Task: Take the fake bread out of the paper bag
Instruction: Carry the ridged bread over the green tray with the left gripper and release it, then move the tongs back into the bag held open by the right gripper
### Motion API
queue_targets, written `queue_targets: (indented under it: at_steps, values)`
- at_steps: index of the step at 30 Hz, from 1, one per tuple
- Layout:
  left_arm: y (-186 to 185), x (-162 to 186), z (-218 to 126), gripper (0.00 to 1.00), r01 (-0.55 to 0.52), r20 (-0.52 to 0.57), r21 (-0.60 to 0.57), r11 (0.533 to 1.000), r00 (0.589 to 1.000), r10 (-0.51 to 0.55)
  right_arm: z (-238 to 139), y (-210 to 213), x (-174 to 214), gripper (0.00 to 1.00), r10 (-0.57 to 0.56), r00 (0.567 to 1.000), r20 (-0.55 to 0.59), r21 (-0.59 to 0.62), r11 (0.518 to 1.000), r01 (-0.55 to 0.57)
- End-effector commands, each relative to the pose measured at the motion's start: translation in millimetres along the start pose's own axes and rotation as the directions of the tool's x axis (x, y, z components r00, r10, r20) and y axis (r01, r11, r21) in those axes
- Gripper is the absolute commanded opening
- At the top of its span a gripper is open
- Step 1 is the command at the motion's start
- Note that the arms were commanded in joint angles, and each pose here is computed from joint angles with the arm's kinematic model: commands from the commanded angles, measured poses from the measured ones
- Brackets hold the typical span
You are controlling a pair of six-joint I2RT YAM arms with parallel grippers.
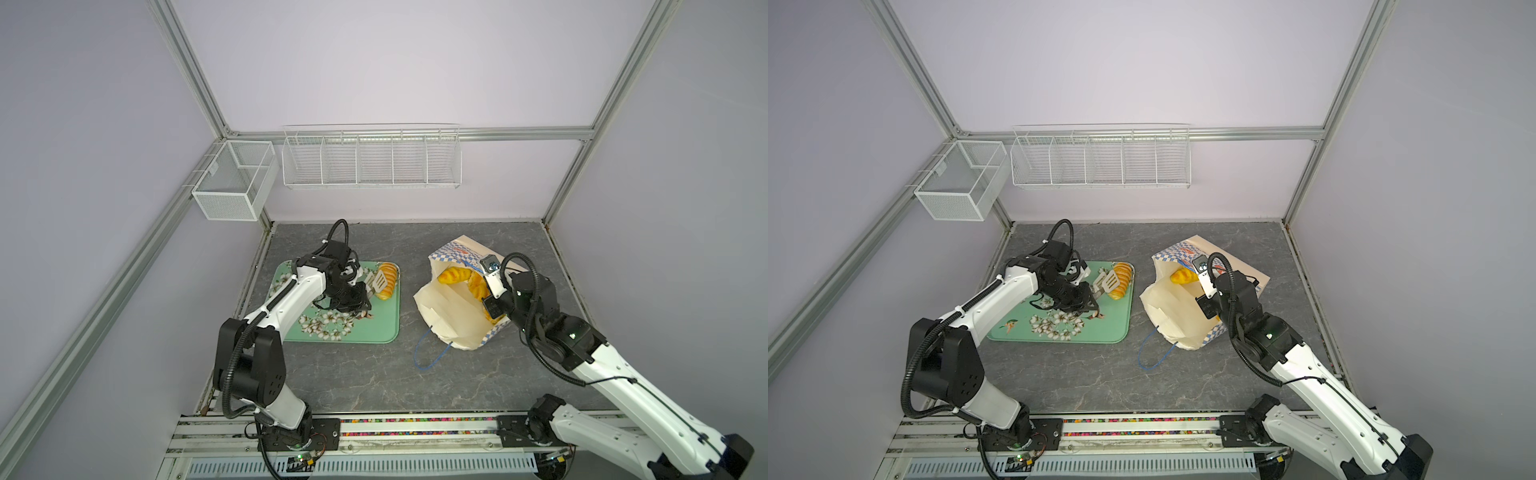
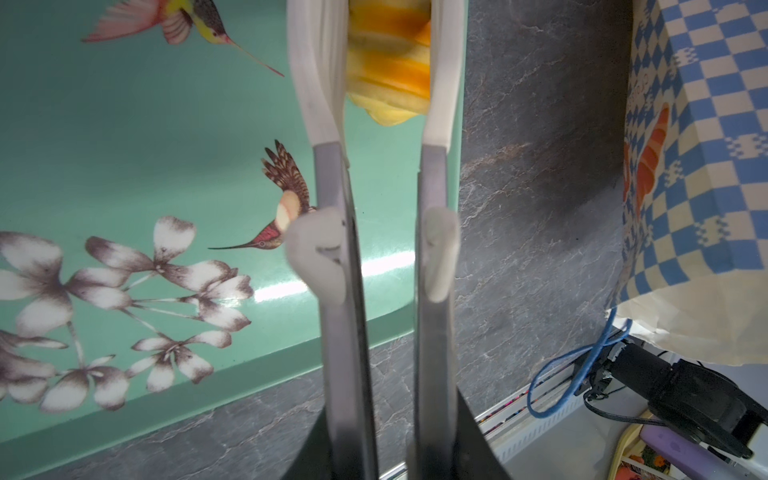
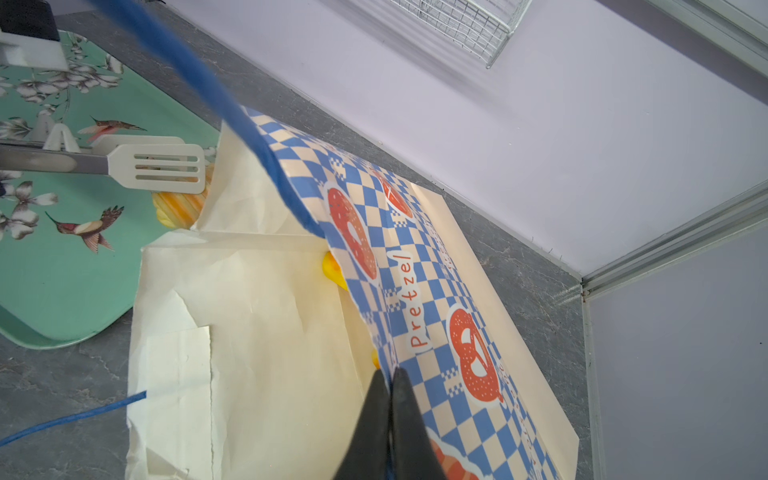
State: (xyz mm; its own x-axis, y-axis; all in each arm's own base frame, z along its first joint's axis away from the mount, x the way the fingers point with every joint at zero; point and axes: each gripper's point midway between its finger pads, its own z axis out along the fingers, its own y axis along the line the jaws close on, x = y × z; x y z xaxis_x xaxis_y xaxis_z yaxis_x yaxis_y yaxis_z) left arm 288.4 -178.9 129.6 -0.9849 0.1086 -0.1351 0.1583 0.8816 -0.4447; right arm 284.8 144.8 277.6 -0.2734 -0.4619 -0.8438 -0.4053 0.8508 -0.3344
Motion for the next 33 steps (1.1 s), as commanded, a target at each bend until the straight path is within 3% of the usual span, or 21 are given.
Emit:
queue_targets:
  at_steps: [1, 10, 15, 19, 23, 26, 33]
  values:
    - [-9.8, -5.1, -19.1, 0.31, -0.046, 0.051, 0.021, 0.999, 0.998, 0.045, 0.2, -1.9, -3.4, 0.07, -0.001, 1.0, 0.005, 0.012, 1.0, 0.001]
    - [-10.0, 0.3, -22.6, 0.3, -0.061, 0.053, 0.023, 0.998, 0.997, 0.06, -0.8, -1.5, -3.3, 0.07, 0.009, 1.0, 0.009, 0.008, 1.0, -0.01]
    - [-12.8, 1.4, -42.0, 0.25, -0.083, 0.106, -0.003, 0.997, 0.991, 0.083, -0.6, -1.1, -3.3, 0.07, 0.013, 1.0, 0.01, 0.006, 1.0, -0.013]
    - [-28.5, 9.9, -66.4, 0.21, -0.161, 0.139, 0.015, 0.987, 0.978, 0.157, 2.0, 2.1, -4.4, 0.07, 0.018, 1.0, 0.02, -0.006, 1.0, -0.018]
    - [-63.4, 30.7, -94.8, 0.22, -0.329, 0.208, -0.037, 0.944, 0.921, 0.329, 8.7, 7.7, -5.3, 0.07, 0.028, 0.999, 0.027, -0.025, 0.999, -0.027]
    - [-94.8, 48.5, -105.0, 0.25, -0.437, 0.271, -0.005, 0.9, 0.865, 0.422, 14.8, 10.0, -7.6, 0.07, 0.044, 0.999, 0.028, -0.028, 0.999, -0.043]
    - [-133.3, 85.6, -101.9, 0.26, -0.584, 0.331, -0.084, 0.808, 0.748, 0.575, 24.3, 15.4, -17.6, 0.07, 0.069, 0.997, 0.031, -0.051, 0.996, -0.067]
